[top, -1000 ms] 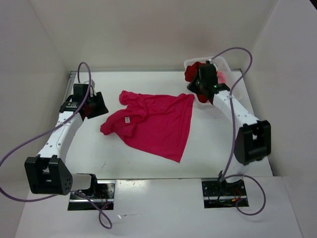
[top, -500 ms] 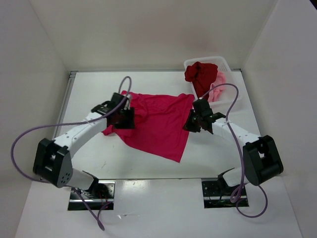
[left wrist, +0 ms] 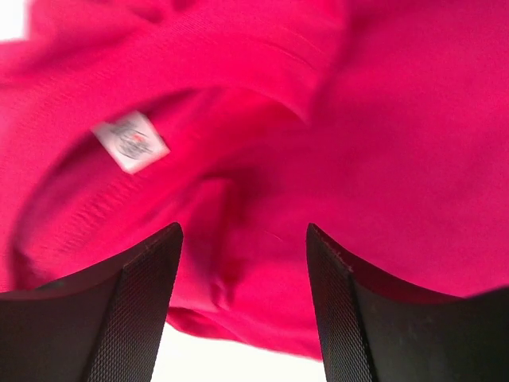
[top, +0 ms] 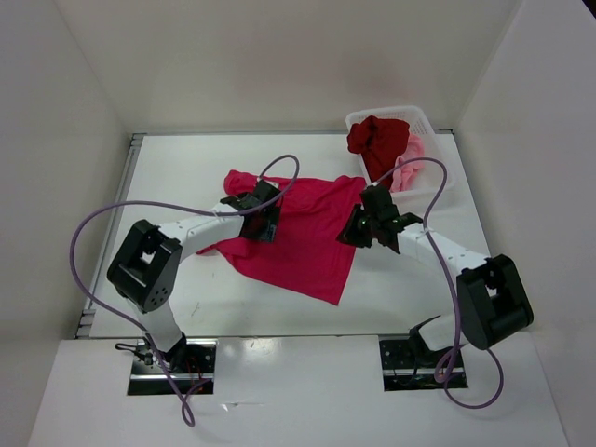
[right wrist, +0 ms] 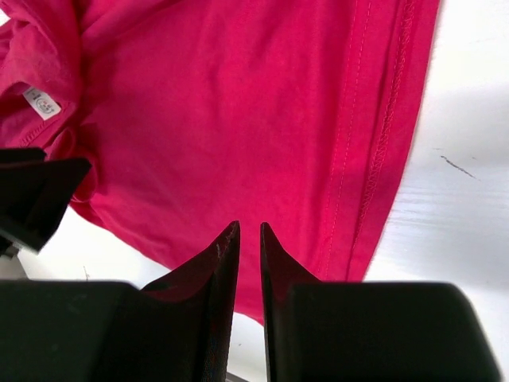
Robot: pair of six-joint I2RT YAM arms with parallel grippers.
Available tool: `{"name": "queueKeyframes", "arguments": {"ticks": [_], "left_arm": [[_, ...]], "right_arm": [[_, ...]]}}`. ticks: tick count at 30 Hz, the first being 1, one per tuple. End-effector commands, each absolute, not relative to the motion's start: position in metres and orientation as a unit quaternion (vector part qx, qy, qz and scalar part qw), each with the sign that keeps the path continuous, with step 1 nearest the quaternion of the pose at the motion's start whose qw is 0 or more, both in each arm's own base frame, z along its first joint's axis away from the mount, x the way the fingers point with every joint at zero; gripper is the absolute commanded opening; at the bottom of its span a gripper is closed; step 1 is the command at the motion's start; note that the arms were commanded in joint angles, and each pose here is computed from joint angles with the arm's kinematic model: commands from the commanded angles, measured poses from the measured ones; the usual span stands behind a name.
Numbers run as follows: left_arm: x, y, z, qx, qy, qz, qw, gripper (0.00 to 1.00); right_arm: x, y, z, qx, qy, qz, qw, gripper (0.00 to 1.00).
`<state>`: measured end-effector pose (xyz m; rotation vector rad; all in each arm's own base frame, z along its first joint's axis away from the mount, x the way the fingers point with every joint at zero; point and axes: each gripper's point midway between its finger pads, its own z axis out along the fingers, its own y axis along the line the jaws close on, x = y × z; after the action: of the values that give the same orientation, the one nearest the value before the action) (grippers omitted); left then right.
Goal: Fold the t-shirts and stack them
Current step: Flatten out the tshirt
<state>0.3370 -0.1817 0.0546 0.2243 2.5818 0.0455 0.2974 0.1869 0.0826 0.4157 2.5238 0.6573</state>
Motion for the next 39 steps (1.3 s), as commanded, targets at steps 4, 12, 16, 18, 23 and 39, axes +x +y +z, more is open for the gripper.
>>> {"name": "queueKeyframes", "arguments": {"ticks": [4, 12, 16, 18, 23, 39], "left_arm": [[0.369, -0.164, 0.066, 0.108, 0.934, 0.091, 0.328, 0.69], [0.366, -0.171, 0.051, 0.135, 0.939, 0.077, 0.308, 0.59], [0.356, -0.177, 0.042, 0.149, 0.942, 0.074, 0.293, 0.53], [0.353, -0.177, 0.039, 0.152, 0.944, 0.069, 0.286, 0.53], [0.357, -0.177, 0.035, 0.156, 0.942, 0.075, 0.286, 0.5], [0.365, -0.16, 0.059, 0.135, 0.927, 0.128, 0.326, 0.08]], "right_arm": [[0.295, 0.194, 0.094, 0.154, 0.913, 0.27, 0.264, 0.21], [0.296, 0.192, 0.098, 0.165, 0.908, 0.271, 0.274, 0.21], [0.297, 0.19, 0.097, 0.167, 0.908, 0.267, 0.276, 0.21], [0.295, 0.189, 0.097, 0.167, 0.908, 0.267, 0.276, 0.23], [0.291, 0.19, 0.095, 0.169, 0.907, 0.272, 0.273, 0.23], [0.278, 0.184, 0.089, 0.173, 0.907, 0.272, 0.269, 0.38]]}}
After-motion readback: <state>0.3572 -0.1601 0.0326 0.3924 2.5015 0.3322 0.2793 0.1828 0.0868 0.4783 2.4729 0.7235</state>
